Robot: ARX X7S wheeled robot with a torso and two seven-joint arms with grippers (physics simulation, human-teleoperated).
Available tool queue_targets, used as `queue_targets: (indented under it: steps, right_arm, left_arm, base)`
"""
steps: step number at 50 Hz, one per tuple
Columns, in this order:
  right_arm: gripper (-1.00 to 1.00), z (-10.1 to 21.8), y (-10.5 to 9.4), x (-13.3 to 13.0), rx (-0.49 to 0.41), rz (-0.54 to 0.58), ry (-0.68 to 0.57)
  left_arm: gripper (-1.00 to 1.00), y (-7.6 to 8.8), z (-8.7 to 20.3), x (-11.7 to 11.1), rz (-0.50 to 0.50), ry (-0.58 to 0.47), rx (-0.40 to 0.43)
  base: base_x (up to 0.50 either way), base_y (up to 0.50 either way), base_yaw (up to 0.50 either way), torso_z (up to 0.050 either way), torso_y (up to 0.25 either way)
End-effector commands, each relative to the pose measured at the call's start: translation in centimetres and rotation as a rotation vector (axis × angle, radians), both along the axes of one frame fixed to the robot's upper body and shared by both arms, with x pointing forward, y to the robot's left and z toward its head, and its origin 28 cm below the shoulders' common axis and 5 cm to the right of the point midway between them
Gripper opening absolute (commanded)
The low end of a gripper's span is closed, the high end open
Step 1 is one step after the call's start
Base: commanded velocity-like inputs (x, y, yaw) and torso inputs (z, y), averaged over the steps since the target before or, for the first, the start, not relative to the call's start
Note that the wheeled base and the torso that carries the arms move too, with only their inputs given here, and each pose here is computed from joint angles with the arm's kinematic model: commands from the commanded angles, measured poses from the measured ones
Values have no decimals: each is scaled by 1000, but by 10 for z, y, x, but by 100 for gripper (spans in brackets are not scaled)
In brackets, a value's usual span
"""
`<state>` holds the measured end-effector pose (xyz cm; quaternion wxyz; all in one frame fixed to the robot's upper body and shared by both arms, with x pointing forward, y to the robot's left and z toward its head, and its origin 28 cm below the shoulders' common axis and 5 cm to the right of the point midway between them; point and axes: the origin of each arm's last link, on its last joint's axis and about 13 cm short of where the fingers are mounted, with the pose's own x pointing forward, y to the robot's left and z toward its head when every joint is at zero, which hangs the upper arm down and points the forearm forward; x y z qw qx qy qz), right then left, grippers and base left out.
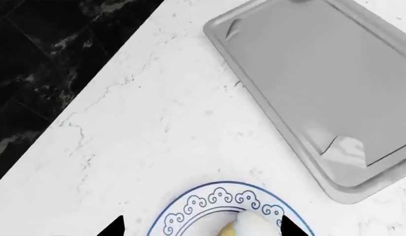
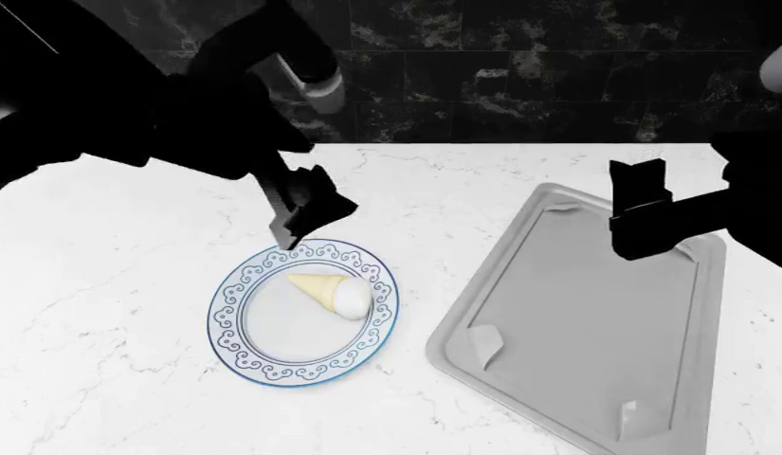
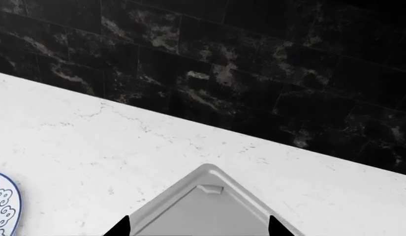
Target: Move the dessert items from the plate to the tray.
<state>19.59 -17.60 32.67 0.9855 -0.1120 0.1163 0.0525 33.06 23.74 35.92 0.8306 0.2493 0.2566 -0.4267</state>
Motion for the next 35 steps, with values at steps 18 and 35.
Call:
queue_targets:
  steps: [18,35]
  right_arm:
    - [100,-2,1,6,-21,-4,18]
    - [100,-5,2,9,-28,-31,34]
  left_arm:
    - [100,-5,-17,34,-252,271,262]
    - [100,-5,-19,65,-244,281,249]
  base:
    - [0,0,0,0,0]
    - [0,0,0,0,0]
